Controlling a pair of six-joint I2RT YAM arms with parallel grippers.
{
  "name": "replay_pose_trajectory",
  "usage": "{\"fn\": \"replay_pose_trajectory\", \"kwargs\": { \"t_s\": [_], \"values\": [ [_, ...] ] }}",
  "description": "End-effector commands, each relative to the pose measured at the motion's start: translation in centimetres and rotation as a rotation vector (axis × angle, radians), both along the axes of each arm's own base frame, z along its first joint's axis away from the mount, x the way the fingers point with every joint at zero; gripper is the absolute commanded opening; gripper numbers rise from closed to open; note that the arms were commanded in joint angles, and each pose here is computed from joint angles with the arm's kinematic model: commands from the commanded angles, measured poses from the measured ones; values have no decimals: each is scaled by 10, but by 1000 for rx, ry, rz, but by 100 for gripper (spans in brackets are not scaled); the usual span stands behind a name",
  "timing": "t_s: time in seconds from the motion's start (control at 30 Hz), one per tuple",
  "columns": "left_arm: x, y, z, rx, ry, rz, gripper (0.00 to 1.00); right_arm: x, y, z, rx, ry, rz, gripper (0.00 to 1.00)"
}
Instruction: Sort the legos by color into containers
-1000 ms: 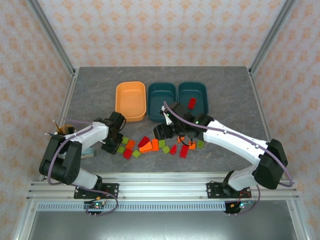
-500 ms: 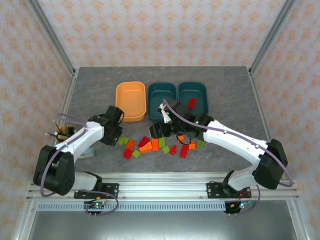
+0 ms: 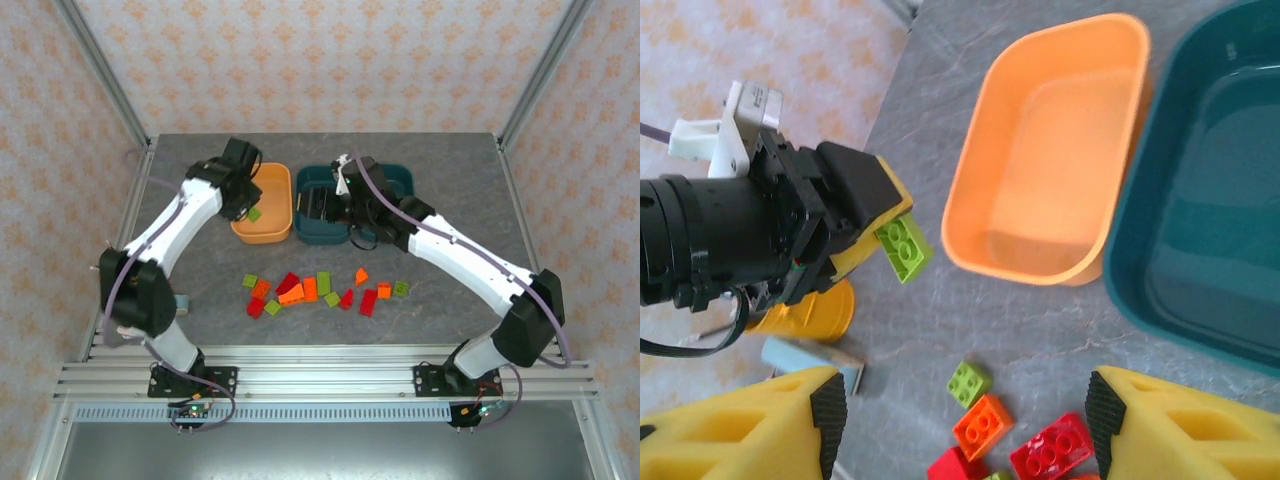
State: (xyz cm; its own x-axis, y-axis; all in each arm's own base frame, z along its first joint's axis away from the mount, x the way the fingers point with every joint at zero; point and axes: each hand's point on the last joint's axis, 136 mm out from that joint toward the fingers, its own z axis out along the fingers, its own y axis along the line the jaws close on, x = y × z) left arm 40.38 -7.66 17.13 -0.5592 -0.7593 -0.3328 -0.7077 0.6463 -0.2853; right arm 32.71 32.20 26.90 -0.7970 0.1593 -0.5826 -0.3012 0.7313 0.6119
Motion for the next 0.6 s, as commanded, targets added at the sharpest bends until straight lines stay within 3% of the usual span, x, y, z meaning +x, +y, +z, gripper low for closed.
{"fn": "replay_pose_trajectory", "kwargs": {
  "t_s": [0.0,0.17,0.4,0.57],
  "values": [
    [28,3,-15,102,82,-112,34,26,-14,6,61,40,-128,67],
    [76,-5,-58,135,164,-176,34,36,-28,2,65,67,-182,67],
    [93,4,-102,151,242,-181,36,24,-48,-17,-31,102,-201,67],
    [90,3,-122,152,291,-198,50,5,-76,-43,-151,152,-241,67]
  ]
}}
